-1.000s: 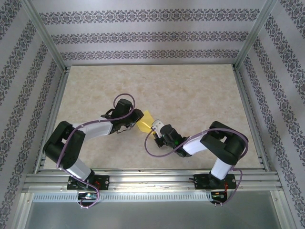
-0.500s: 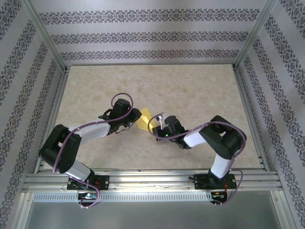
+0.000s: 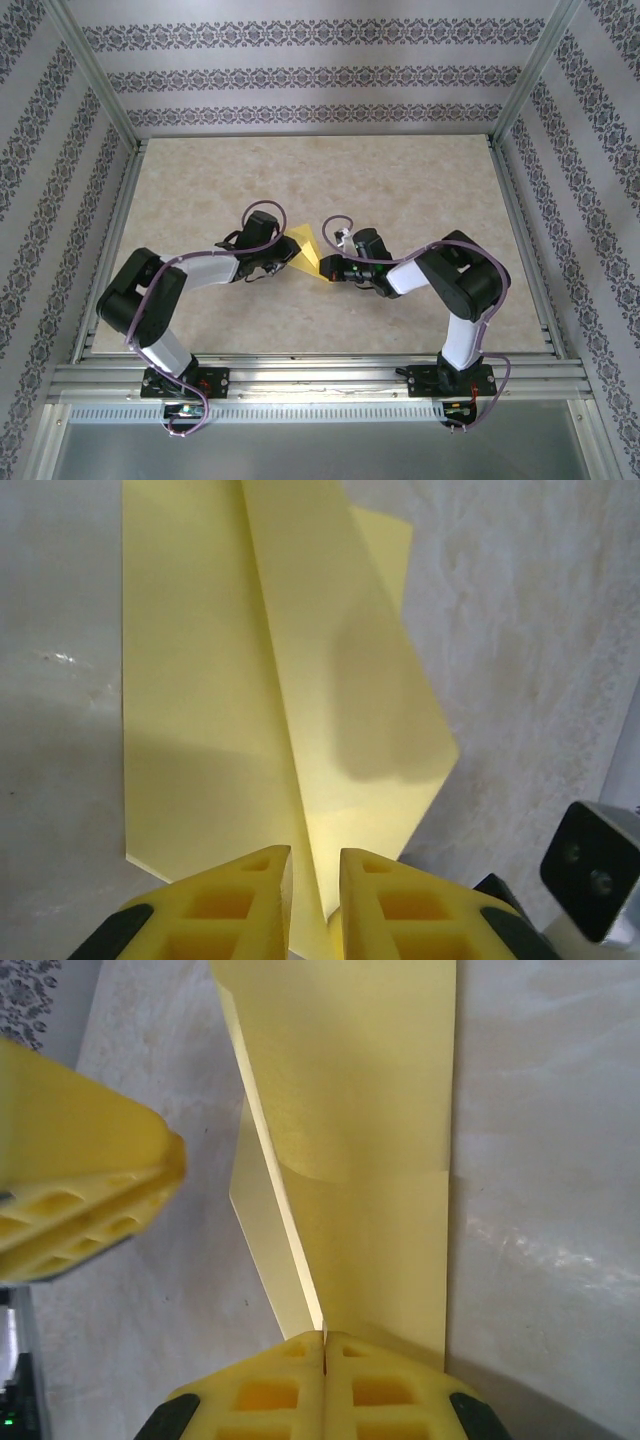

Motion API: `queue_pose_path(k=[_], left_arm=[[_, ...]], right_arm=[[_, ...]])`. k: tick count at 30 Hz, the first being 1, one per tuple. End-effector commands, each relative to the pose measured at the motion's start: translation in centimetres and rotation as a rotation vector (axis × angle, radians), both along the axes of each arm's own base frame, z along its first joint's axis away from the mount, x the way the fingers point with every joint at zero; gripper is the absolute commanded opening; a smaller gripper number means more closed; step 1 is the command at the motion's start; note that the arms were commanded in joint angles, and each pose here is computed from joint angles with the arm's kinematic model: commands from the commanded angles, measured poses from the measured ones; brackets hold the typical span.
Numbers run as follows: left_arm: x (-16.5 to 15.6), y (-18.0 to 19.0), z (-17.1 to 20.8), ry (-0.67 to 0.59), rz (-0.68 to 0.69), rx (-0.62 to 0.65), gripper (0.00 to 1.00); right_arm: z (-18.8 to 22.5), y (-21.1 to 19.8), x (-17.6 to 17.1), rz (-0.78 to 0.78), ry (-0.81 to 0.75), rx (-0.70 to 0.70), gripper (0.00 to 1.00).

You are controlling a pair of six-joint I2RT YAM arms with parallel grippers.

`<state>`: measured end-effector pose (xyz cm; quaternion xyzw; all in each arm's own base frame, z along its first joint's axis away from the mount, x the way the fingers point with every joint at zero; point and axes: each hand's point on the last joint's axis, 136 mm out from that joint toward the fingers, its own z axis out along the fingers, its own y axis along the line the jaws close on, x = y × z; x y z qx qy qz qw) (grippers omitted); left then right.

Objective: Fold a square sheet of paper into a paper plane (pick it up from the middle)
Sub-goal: Fourth fold the wing at the center of the table.

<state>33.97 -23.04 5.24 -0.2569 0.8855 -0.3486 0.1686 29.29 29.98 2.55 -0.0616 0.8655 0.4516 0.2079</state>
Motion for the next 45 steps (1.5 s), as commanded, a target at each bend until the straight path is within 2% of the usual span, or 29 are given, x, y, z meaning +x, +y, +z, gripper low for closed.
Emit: queue_pose_path(k=[1,5,8,19,24,27,34,45], left_arm=[[1.0,-0.9,0.9,-0.049,-0.028,-0.048,0.21],[1.5,-1.3,1.2,-0.07,-0.033,-0.063,0.21],[1.5,-1.0,0.5,-0.039,-0.032,-0.033,0.21],[1.9,-1.0,0.2,-0.062,-0.018,-0.038,0.25],[1.0,0.0,-0.9,-0.024,0.012,-0.002,0.22],[0.7,1.0,-1.3,-0.031,0.064,0.009,0.14],[1.1,-0.1,-2.2,0.004,0.032,-0.031,0.1],[-0.1,0.8,-3.9,0.071,0.038,0.018,0.07]], right_arm=[[0.2,1.0,-0.8,0.036,0.107,0.051,0.0],[0.0,1.1,-0.6,0.023,0.172,0.092,0.0],[-0.5,0.9,-0.5,0.007,0.201,0.083,0.0],[0.3,0.2,0.3,-0.075,0.2,0.126,0.0],[0.1,-0.5,0.4,-0.124,0.211,0.127,0.0],[0.0,-0.5,0.5,-0.138,0.228,0.156,0.0],[-0.2,-0.8,0.4,-0.146,0.227,0.16,0.0],[0.0,-2.1,0.9,-0.209,0.221,0.179,0.0]])
